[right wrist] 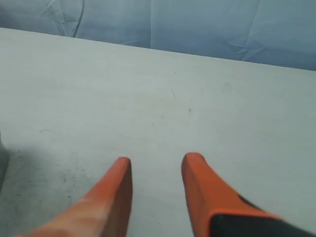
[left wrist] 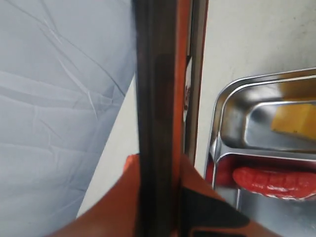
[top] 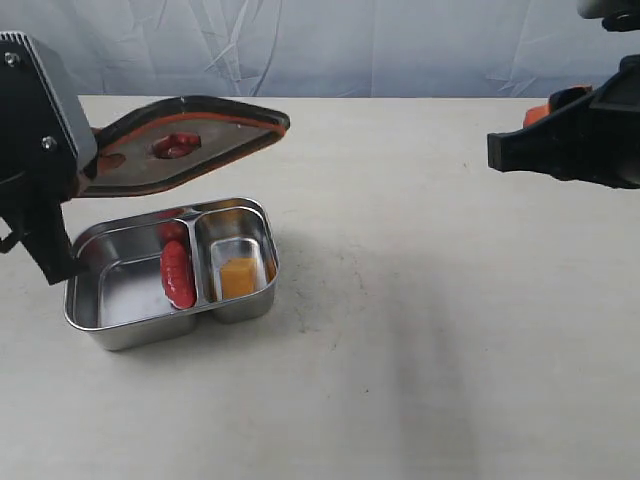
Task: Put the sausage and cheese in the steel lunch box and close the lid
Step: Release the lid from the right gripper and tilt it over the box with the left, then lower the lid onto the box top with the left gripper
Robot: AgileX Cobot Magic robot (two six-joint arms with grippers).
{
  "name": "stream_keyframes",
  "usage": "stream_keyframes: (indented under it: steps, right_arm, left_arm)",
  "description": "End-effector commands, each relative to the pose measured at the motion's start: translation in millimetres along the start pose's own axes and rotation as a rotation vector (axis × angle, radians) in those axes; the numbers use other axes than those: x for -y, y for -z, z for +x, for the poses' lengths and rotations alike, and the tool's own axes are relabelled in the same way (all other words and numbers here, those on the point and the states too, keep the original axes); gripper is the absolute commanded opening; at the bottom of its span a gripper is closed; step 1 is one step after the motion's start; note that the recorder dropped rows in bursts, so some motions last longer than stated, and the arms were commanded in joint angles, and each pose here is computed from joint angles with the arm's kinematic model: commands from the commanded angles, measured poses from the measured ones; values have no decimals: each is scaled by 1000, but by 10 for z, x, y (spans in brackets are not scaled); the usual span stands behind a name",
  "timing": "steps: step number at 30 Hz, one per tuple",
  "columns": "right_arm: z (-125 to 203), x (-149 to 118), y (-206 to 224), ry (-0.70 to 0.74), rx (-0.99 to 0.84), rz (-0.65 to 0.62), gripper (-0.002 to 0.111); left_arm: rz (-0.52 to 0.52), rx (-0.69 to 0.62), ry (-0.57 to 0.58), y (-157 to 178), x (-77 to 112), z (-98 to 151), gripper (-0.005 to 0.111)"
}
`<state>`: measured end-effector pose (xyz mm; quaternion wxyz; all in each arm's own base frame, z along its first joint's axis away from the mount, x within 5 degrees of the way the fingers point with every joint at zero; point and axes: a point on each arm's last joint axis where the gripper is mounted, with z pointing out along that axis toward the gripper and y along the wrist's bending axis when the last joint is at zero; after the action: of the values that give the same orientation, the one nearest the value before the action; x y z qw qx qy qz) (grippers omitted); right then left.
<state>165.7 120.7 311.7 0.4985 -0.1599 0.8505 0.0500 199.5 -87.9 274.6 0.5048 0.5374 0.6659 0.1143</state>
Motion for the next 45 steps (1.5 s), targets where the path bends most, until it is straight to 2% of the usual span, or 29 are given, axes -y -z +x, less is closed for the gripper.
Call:
stream_keyframes:
  steps: [1,3,4,5,6,7,8,9,10,11,14,16,20,21,22,25,27,30,34,36,40,45]
  right_arm:
    - [9,45,20,2,-11,35,36]
    - [8,43,20,2,-10,33,36]
    - [8,43,20,2,-10,33,36]
    - [8,43,20,2,-10,33,36]
    - [8,43,20,2,-10,33,36]
    - [8,43,20,2,-10,33,36]
    - [9,43,20,0,-11,32,36]
    - [9,43,20,0,-11,32,36]
    - [8,41,20,0,-10,31,36]
    - [1,25,20,-4,-2,13,36]
    - [4,20,19,-12,-5,8,36]
    - [5,19,19,-15,-7,7,36]
    - [5,19,19,-15,-7,7,36]
    - [5,19,19,-15,-7,7,36]
    - [6,20,19,-15,-7,7,36]
    - [6,20,19,-15,-7,7,36]
    - [6,20,19,-15,-7,7,36]
    - [6,21,20,-15,-8,8,36]
    - [6,21,20,-15,-8,8,36]
    - [7,20,20,-17,-9,7,36]
    - [9,18,20,-20,-11,6,36]
    - [11,17,20,-24,-13,5,36]
  left_arm:
    - [-144,13,-59,59,-30,51,0]
    - [-309,39,-200,114,-168,5,0]
    - [-482,56,-250,180,-307,-35,0]
    - [-565,58,-237,219,-377,-44,0]
    - [-705,29,-157,299,-510,-25,0]
    - [-776,-8,-79,348,-581,14,0]
    - [-882,-120,77,436,-681,126,0]
    - [-907,-201,124,468,-701,194,0]
    - [-888,-339,180,493,-692,298,0]
    - [-818,-406,229,469,-643,354,0]
    - [-761,-419,277,432,-577,388,0]
    - [-721,-437,267,375,-489,446,0]
    - [-465,-255,126,176,-230,319,0]
    - [-378,-184,50,124,-109,227,0]
    - [-355,-164,4,109,-50,196,0]
    - [-375,-187,-123,83,74,226,0]
    - [-378,-201,-169,58,150,240,0]
    - [-292,-154,-255,-3,378,194,0]
    - [-248,-146,-373,-92,549,194,0]
    - [-270,-155,-440,-133,571,198,0]
    - [-339,-210,-502,-216,549,230,0]
    - [-276,-236,-545,-345,651,277,0]
